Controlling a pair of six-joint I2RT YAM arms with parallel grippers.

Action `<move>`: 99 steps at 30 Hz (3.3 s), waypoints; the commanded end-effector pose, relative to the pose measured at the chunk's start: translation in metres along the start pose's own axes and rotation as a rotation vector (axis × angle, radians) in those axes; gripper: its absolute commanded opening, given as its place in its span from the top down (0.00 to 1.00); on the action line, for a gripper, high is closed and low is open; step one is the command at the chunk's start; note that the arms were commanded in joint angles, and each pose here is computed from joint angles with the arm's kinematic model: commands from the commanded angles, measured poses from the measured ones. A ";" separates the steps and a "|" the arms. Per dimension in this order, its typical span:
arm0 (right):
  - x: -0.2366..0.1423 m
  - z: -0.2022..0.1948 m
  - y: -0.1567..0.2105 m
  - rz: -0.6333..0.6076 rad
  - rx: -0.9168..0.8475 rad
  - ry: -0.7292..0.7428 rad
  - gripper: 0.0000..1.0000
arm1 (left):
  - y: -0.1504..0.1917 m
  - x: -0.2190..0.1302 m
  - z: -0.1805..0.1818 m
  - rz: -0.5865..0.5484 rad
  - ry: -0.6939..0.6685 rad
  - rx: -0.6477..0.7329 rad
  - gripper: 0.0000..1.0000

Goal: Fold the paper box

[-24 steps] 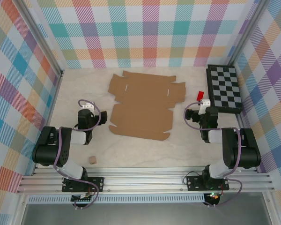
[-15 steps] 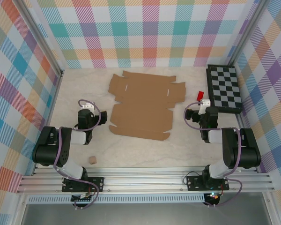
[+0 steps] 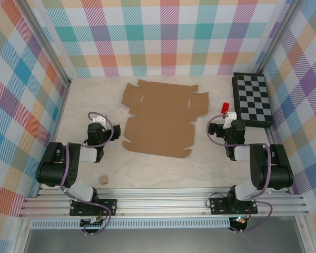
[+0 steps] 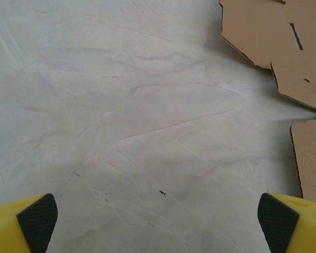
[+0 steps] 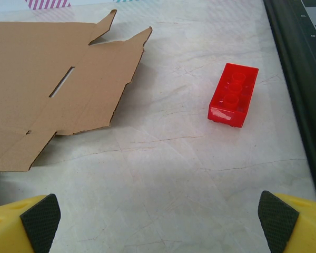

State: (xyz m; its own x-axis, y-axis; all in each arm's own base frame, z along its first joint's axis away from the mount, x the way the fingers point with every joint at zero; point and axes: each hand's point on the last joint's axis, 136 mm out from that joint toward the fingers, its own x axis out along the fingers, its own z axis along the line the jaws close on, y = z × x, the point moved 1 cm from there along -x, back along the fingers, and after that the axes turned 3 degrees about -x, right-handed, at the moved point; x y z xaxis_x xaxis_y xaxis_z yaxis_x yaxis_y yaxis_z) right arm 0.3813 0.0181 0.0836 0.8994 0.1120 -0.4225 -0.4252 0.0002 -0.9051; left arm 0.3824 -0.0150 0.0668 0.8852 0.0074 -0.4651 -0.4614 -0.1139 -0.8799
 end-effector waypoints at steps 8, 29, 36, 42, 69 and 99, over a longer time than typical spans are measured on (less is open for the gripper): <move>0.003 0.003 -0.012 -0.033 -0.004 -0.023 0.00 | -0.017 0.001 -0.003 -0.044 0.035 -0.010 0.00; -0.004 0.072 -0.106 0.348 0.053 -0.028 0.00 | -0.108 0.005 -0.016 0.279 -0.024 -0.365 0.00; 0.020 0.180 -0.094 0.458 -0.076 -0.197 0.00 | -0.118 0.018 -0.063 0.416 0.071 -0.406 0.00; 0.044 0.233 -0.067 0.529 -0.135 -0.266 0.00 | -0.104 0.031 -0.116 0.492 0.176 -0.378 0.00; 0.045 0.226 0.032 0.699 -0.159 -0.269 0.00 | 0.019 0.041 -0.200 0.703 0.235 -0.324 0.00; -0.046 0.201 -0.040 0.460 -0.337 -0.468 0.11 | -0.066 -0.089 -0.114 0.496 0.100 -0.476 0.00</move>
State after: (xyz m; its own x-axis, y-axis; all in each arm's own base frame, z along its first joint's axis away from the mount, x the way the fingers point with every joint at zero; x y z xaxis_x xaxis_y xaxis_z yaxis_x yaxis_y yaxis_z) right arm 0.3009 0.1949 0.1091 0.4099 0.3315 -0.8498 -0.7894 -0.3377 -0.5126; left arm 0.3346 -0.1464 0.1726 0.6087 -0.2752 -0.7442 -0.7506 -0.5038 -0.4276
